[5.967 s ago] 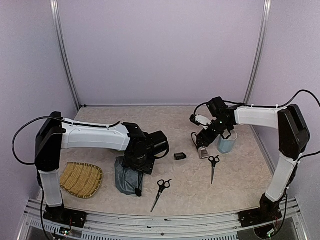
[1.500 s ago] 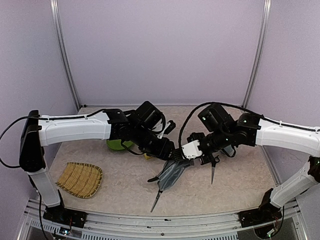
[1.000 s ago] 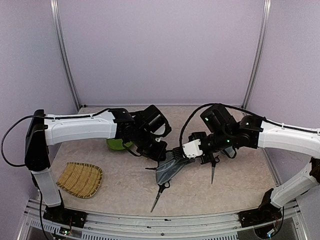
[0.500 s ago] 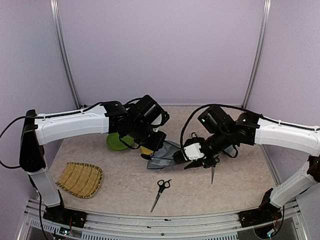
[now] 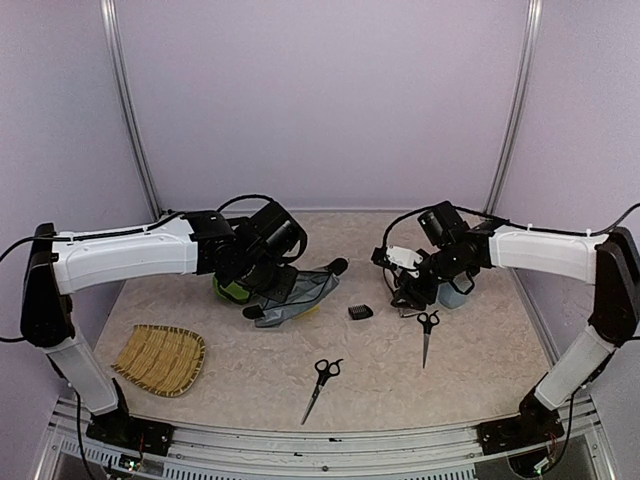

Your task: Sort the hair-cutting tools

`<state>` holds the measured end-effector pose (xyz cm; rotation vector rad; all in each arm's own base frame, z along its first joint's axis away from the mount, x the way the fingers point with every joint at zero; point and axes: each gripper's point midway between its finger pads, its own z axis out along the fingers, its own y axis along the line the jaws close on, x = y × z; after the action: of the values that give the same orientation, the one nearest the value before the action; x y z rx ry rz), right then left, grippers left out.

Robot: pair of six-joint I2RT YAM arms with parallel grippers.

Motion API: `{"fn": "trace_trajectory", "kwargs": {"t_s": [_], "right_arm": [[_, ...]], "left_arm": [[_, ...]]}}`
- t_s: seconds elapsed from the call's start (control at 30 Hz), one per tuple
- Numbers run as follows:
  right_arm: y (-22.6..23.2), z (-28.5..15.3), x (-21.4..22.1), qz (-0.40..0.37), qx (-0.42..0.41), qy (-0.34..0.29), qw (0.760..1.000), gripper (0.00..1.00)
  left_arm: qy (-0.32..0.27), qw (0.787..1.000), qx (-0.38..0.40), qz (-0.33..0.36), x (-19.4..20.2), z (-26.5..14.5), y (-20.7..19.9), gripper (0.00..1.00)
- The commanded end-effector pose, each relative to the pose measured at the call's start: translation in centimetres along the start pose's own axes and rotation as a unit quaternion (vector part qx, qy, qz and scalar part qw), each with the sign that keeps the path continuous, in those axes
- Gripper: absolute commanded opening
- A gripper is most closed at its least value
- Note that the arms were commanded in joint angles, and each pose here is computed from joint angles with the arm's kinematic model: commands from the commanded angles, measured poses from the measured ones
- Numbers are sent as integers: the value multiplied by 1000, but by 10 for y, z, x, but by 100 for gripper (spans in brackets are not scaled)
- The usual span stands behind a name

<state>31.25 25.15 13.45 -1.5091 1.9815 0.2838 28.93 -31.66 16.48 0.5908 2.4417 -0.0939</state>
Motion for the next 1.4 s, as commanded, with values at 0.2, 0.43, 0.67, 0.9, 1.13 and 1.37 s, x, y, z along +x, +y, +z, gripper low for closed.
{"fn": "trace_trajectory", "kwargs": {"t_s": [0.2, 0.43, 0.67, 0.9, 1.13, 1.37], "right_arm": [[-50, 33, 37, 153, 101, 90, 979, 82], [-58, 56, 55, 195, 78, 121, 970, 74], [-51, 73, 75, 220, 49, 156, 962, 68], [-37, 77, 90, 229, 17, 181, 956, 59], [-38, 69, 84, 218, 19, 170, 961, 32], [-37, 10, 20, 100, 16, 77, 992, 13]], "left_arm": [[-19, 1000, -11, -14, 0, -9, 7, 0], [-30, 999, -11, -16, 1, -13, 8, 0], [-34, 999, -9, -18, 4, -14, 9, 0], [-38, 999, -10, -18, 2, -13, 8, 0], [-30, 999, -11, -8, 7, -8, 6, 0], [-23, 999, -19, 12, 10, -1, 8, 0]]}}
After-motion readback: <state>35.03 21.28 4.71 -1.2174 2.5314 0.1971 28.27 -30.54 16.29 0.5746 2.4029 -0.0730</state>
